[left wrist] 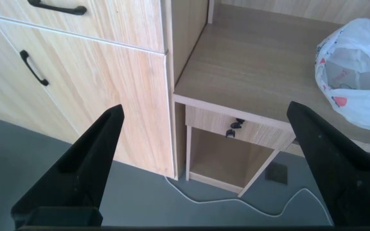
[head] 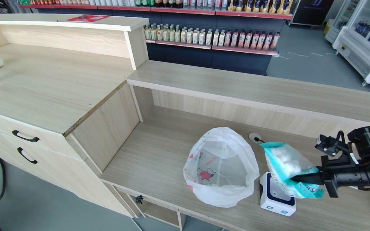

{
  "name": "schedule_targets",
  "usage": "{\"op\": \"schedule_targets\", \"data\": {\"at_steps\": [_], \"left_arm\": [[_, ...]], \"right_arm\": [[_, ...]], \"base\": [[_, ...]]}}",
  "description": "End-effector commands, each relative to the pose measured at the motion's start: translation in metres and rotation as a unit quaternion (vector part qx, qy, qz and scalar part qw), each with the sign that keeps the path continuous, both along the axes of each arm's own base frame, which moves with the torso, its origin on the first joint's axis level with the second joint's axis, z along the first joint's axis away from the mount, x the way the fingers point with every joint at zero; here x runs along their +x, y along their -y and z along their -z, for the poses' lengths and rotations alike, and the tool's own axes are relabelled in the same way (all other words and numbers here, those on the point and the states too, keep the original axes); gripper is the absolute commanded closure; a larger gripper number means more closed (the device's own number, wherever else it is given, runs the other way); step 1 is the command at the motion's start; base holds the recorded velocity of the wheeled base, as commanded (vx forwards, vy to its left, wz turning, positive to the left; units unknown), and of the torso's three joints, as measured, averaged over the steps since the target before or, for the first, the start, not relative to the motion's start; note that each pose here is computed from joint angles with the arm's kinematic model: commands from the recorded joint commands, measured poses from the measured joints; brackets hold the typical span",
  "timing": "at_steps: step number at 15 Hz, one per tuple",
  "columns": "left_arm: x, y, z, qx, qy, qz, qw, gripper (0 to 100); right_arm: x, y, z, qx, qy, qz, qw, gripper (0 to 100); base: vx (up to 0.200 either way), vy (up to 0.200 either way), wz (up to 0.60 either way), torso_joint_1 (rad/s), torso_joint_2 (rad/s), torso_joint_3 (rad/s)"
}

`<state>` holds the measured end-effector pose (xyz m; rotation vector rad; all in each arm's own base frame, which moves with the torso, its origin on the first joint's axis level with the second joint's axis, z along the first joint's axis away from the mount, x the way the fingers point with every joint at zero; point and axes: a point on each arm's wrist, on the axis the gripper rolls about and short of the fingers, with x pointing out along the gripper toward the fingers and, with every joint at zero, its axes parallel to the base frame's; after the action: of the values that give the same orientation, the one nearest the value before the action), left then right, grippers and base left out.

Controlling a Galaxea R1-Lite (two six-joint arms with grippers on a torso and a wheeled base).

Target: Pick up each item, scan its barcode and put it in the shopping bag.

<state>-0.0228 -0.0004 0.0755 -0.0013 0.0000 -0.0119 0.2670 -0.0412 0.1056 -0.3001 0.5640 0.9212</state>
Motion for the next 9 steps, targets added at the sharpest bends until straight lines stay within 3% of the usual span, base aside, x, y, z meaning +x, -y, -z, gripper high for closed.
{"op": "schedule_targets", "data": {"at_steps": [1, 9], "left_arm": [[0.000, 0.000, 0.000, 0.000, 0.000, 0.000, 1.0000, 0], [0.000, 0.000, 0.000, 0.000, 0.000, 0.000, 1.0000, 0]], "right_arm": [[-0.058, 0.011, -0.055, -0.028, 0.105, 0.052, 0.993, 100], [-0.083, 0.012, -0.074, -0.044, 0.151, 0.075, 0.985, 100]], "base": [[0.000, 0.000, 0.00, 0.000, 0.00, 0.000], [0.000, 0.000, 0.00, 0.000, 0.00, 0.000]]}}
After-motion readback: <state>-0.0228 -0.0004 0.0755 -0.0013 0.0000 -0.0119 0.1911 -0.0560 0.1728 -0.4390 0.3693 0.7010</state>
